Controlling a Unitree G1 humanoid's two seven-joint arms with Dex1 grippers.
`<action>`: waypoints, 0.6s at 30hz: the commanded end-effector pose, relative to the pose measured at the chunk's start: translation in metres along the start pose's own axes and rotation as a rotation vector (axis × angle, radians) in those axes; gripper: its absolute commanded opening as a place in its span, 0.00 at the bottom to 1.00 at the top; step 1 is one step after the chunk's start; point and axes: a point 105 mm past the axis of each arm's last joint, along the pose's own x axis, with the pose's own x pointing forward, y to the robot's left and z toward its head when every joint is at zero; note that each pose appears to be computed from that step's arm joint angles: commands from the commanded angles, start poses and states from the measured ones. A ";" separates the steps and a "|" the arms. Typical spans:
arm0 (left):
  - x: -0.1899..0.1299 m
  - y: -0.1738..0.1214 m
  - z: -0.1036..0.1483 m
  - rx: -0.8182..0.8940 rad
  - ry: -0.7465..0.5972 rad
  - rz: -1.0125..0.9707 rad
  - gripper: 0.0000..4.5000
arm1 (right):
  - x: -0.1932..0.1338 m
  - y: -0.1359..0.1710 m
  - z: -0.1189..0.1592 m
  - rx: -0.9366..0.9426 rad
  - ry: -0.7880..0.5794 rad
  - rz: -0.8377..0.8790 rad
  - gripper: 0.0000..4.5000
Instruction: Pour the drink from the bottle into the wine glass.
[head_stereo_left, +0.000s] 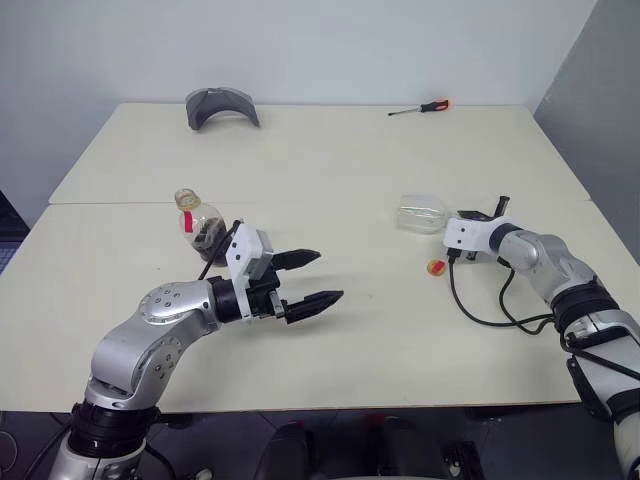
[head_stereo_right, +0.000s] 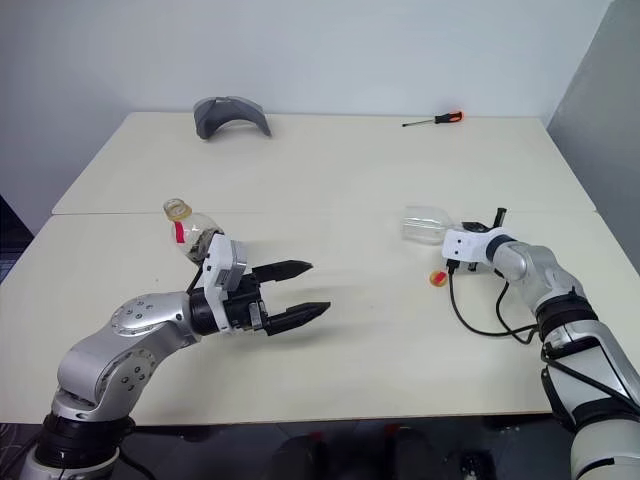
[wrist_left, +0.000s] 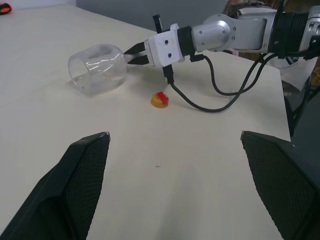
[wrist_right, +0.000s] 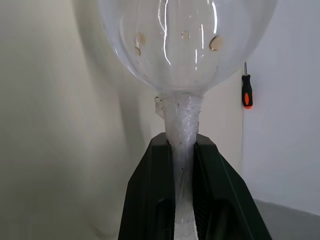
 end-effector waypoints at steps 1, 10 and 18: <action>0.000 -0.004 0.013 0.051 -0.039 0.003 1.00 | 0.005 -0.034 0.023 -0.001 -0.077 -0.129 0.03; -0.026 -0.028 -0.014 -0.052 0.025 0.042 1.00 | 0.012 -0.073 0.164 0.604 -0.623 -0.205 0.03; -0.070 -0.035 -0.023 -0.064 -0.032 0.448 1.00 | 0.008 -0.075 0.271 1.341 -0.964 0.056 0.03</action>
